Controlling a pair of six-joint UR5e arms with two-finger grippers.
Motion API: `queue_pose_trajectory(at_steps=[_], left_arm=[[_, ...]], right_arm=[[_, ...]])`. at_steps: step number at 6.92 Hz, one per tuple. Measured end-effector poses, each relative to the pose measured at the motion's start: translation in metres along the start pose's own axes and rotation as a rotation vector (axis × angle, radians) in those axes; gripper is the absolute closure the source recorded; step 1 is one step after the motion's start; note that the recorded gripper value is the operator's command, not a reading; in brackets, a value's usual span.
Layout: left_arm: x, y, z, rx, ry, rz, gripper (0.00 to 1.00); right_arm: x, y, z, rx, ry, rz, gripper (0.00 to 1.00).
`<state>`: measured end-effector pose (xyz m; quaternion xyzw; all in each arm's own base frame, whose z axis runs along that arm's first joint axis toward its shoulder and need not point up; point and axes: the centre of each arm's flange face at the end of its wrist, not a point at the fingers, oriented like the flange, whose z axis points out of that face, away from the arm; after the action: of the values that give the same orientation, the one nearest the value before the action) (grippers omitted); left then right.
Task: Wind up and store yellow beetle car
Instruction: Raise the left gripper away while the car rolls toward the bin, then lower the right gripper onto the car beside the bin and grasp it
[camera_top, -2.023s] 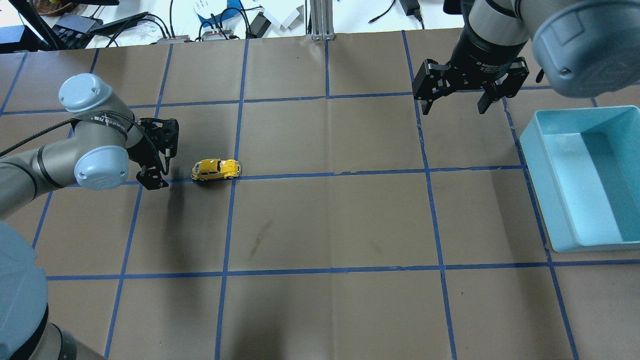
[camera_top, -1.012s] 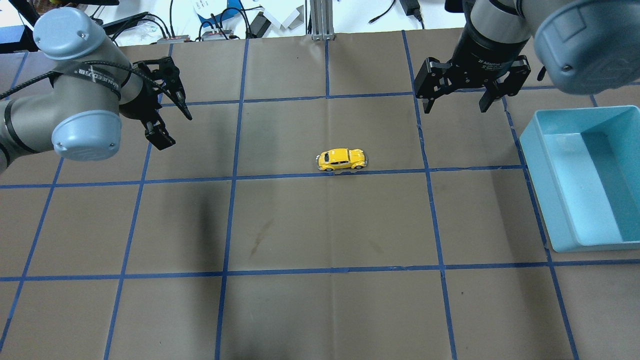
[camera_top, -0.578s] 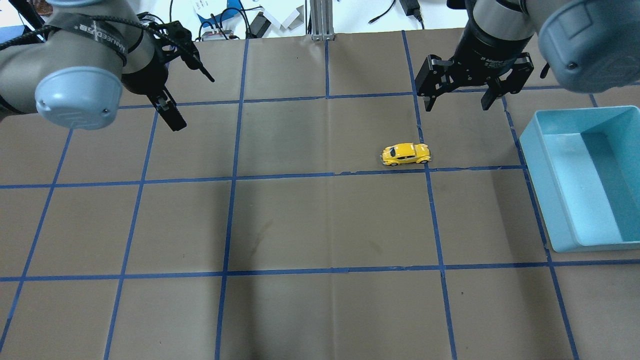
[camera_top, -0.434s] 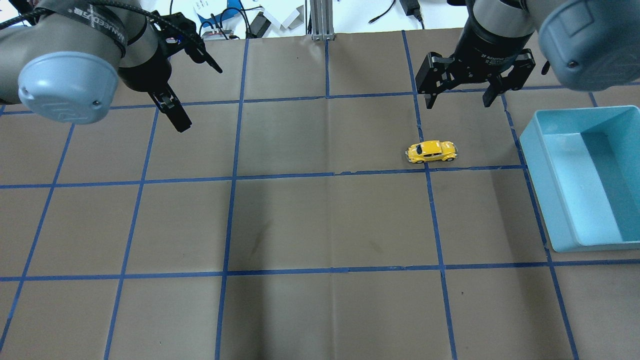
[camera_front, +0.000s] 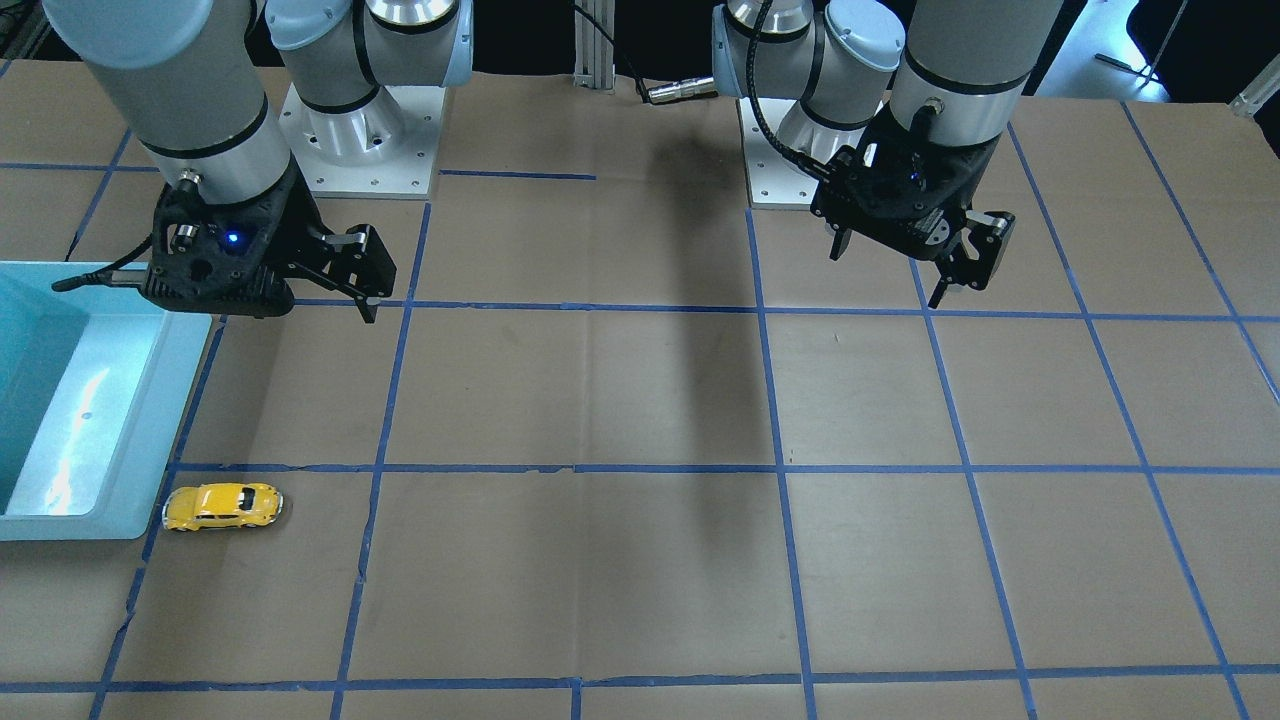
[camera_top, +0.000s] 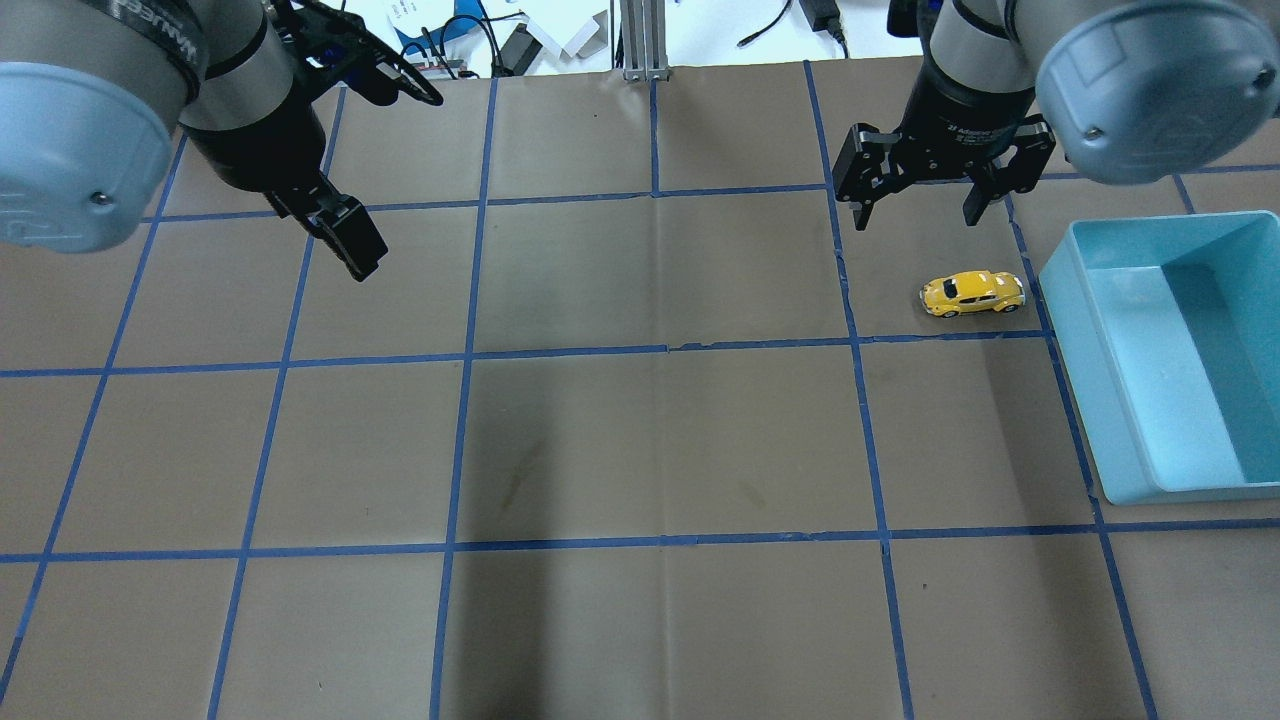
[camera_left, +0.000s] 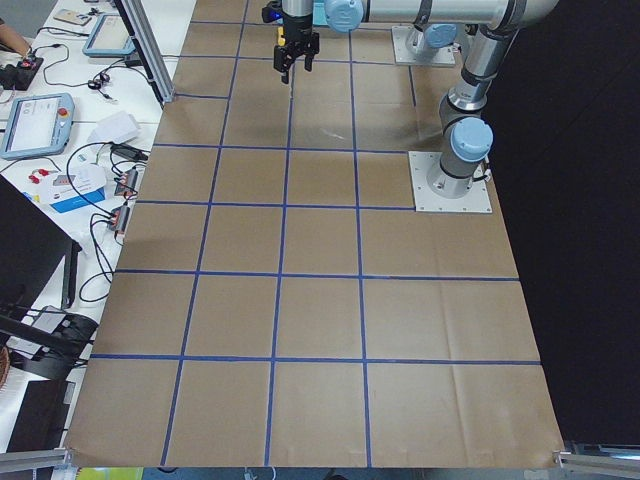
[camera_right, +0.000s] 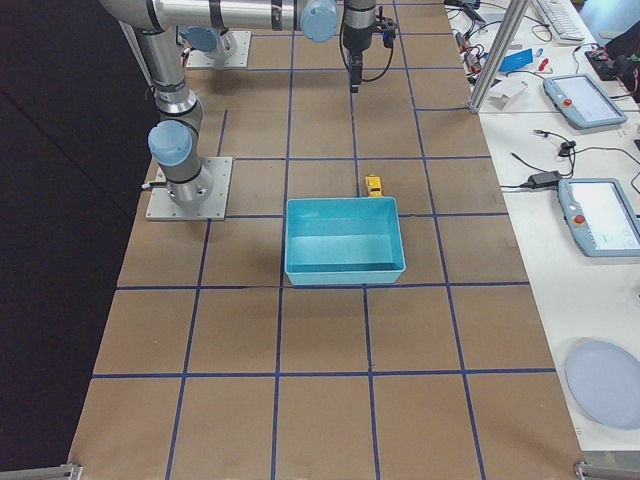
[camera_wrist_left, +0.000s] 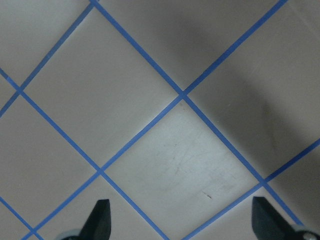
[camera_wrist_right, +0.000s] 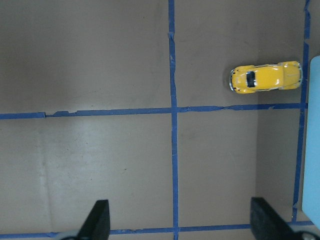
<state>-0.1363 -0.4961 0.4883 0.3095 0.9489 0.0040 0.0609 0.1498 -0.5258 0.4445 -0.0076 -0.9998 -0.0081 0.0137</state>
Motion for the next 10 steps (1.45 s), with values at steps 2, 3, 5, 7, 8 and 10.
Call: queue_pose_trajectory(at_steps=[2,3,5,7,8,10], left_arm=[[0.008,0.006,-0.002,-0.011,0.030,-0.175,0.00],[0.010,0.011,-0.011,0.009,0.046,-0.254,0.00],[0.006,0.009,-0.014,0.027,0.065,-0.422,0.00],[-0.001,0.001,-0.015,0.035,0.076,-0.511,0.00],[-0.006,-0.003,-0.022,0.026,0.073,-0.541,0.00],[-0.014,-0.003,-0.035,-0.014,0.087,-0.637,0.00]], right_arm=[[-0.002,0.000,0.024,-0.046,0.003,-0.066,0.00],[-0.002,0.001,0.030,-0.056,0.000,-0.169,0.00],[0.002,-0.002,0.040,-0.070,-0.012,-0.443,0.00],[0.013,-0.014,0.050,-0.061,-0.011,-0.698,0.00],[0.032,-0.023,0.057,-0.058,-0.012,-0.800,0.00],[0.093,-0.041,0.083,-0.047,-0.020,-0.948,0.00]])
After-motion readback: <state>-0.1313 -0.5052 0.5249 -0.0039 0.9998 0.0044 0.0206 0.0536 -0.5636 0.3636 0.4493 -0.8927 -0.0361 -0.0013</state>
